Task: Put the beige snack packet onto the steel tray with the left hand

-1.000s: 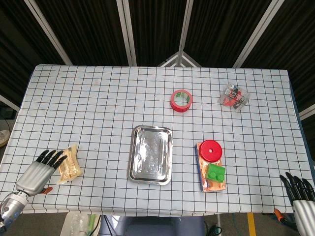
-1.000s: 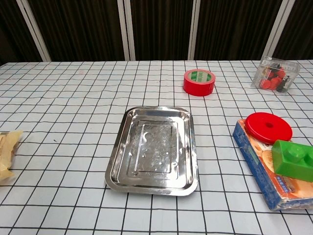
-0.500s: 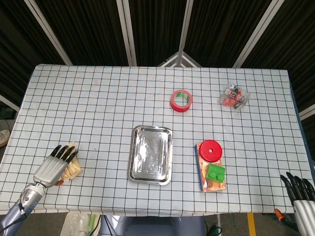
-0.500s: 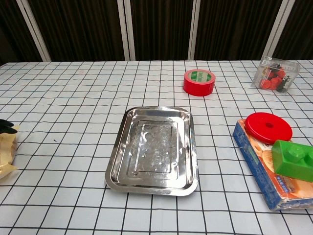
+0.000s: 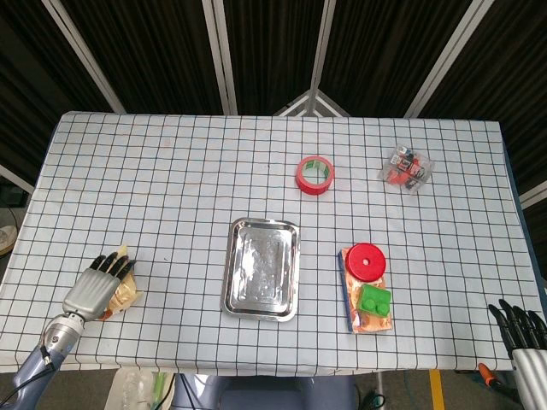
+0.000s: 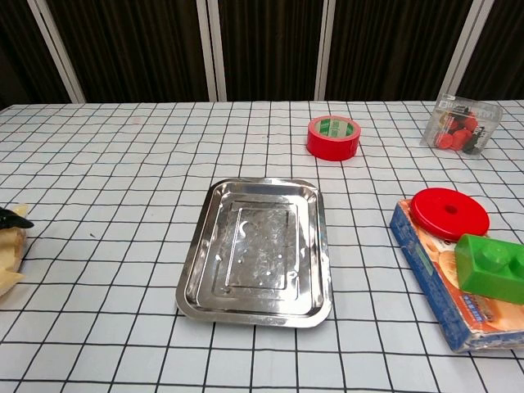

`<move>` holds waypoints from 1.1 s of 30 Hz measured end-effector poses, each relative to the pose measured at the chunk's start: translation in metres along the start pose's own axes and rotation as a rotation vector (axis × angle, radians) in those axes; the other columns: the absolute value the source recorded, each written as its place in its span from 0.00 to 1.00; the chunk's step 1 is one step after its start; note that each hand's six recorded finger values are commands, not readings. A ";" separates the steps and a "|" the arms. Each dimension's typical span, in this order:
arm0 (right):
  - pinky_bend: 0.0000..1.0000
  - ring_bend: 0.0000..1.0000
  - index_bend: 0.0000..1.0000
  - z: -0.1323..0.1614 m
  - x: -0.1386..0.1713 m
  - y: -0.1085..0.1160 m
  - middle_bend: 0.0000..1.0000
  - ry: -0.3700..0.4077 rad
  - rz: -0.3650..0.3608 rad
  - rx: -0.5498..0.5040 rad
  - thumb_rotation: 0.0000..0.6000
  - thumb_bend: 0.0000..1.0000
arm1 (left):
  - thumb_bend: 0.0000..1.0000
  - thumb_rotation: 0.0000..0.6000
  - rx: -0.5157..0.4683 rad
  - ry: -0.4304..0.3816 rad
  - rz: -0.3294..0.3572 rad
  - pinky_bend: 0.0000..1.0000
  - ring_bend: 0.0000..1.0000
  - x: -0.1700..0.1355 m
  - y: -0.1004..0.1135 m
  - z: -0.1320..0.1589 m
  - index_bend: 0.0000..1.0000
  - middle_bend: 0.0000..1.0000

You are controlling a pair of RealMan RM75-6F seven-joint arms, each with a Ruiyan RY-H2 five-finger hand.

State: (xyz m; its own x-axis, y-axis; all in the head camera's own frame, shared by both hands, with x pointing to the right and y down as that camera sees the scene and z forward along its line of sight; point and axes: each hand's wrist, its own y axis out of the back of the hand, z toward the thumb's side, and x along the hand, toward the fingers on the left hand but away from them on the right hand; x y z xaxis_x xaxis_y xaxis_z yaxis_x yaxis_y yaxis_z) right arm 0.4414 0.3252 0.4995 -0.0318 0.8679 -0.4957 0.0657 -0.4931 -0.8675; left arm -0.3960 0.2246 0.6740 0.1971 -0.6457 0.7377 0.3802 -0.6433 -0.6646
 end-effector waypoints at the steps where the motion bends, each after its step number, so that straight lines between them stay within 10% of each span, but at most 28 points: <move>1: 0.00 0.00 0.00 0.000 0.000 0.000 0.00 0.001 0.001 0.001 1.00 0.30 | 0.04 1.00 -0.001 0.004 0.007 0.32 0.28 0.001 0.001 0.000 0.18 0.33; 20: 0.00 0.00 0.00 0.003 0.001 -0.001 0.00 0.014 0.009 -0.002 1.00 0.30 | 0.09 1.00 -0.060 0.034 0.234 0.40 0.35 0.001 0.050 0.011 0.26 0.41; 33: 0.00 0.00 0.00 -0.002 -0.010 -0.001 0.00 0.019 0.039 -0.043 1.00 0.30 | 0.09 1.00 -0.145 -0.172 0.459 0.40 0.35 0.058 0.160 0.137 0.26 0.41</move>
State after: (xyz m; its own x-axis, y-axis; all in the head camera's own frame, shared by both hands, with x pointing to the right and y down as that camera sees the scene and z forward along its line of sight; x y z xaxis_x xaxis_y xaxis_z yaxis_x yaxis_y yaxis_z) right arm 0.4439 0.3177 0.5054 -0.0095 0.8490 -0.5283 0.1097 -0.5243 -0.8445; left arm -0.2004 0.1406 0.6270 0.4651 -0.8057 0.3669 0.0925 -0.3679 -0.9252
